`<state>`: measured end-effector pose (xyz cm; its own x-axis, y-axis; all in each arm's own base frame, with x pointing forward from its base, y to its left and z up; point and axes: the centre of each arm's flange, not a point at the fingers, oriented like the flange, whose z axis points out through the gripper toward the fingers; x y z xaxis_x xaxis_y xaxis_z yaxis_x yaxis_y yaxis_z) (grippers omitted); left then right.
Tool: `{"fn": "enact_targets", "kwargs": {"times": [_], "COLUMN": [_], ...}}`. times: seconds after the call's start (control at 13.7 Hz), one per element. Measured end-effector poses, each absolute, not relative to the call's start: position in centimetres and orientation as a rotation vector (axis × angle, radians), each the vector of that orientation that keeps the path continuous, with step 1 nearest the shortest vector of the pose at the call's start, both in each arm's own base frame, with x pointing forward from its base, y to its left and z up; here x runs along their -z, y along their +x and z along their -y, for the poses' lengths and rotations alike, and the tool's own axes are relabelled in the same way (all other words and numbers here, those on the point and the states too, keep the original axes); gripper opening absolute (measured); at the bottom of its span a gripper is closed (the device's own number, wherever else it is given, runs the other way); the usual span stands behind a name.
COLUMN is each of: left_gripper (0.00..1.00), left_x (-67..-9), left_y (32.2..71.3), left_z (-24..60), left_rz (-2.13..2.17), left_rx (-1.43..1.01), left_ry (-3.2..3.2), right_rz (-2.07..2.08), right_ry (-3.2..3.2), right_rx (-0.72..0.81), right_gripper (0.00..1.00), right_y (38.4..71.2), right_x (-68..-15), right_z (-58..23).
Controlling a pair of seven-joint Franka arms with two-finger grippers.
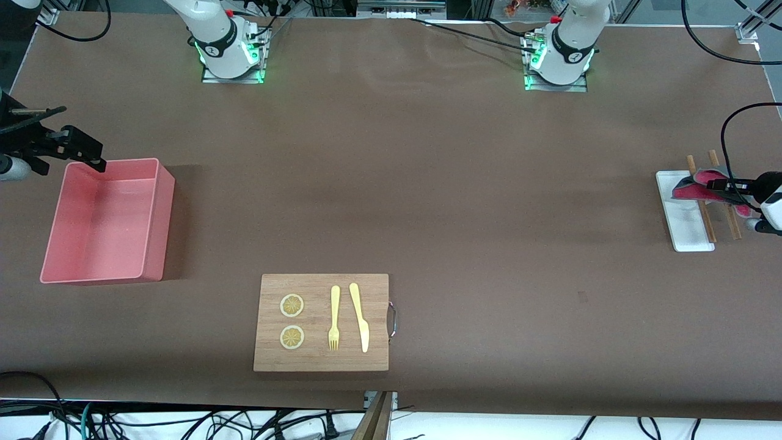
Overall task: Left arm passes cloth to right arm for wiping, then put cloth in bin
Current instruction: 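Lower the left gripper onto the grey-pink cloth on the rack, then close the left gripper on the cloth and pull it off the rods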
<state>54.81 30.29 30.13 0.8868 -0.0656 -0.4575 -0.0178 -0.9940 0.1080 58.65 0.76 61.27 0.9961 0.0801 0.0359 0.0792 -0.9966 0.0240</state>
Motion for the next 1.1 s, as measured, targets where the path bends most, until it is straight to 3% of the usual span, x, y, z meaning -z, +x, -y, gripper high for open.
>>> {"fn": "enact_targets", "kwargs": {"times": [0.15, 0.37, 0.44, 0.88, 1.1], "left_gripper": [0.11, 0.09, 0.14, 0.71, 0.73], "left_x": [-30.1, -30.1, -30.1, -31.8, -31.9], "left_y": [54.7, 54.6, 54.6, 55.3, 55.1], "left_z": [-30.3, -30.3, -30.2, -28.3, -26.7], "left_rz": [0.063, 0.062, 0.061, -0.016, -0.054], "left_rx": [0.732, 0.743, 0.745, 0.834, 0.929], "left_ry": [2.947, 2.941, 2.94, 2.919, 2.888], "right_rz": [-0.124, -0.124, -0.124, -0.124, -0.124], "right_ry": [3.116, 3.116, 3.116, 3.116, 3.116], "right_rx": [-0.057, -0.057, -0.057, -0.057, -0.057], "right_gripper": [1.0, 1.0, 1.0, 1.0, 1.0], "right_y": [58.7, 58.7, 58.7, 58.7, 58.7], "right_x": [-61.3, -61.3, -61.3, -61.3, -61.3], "right_z": [-0.8, -0.8, -0.8, -0.8, -0.8]}}
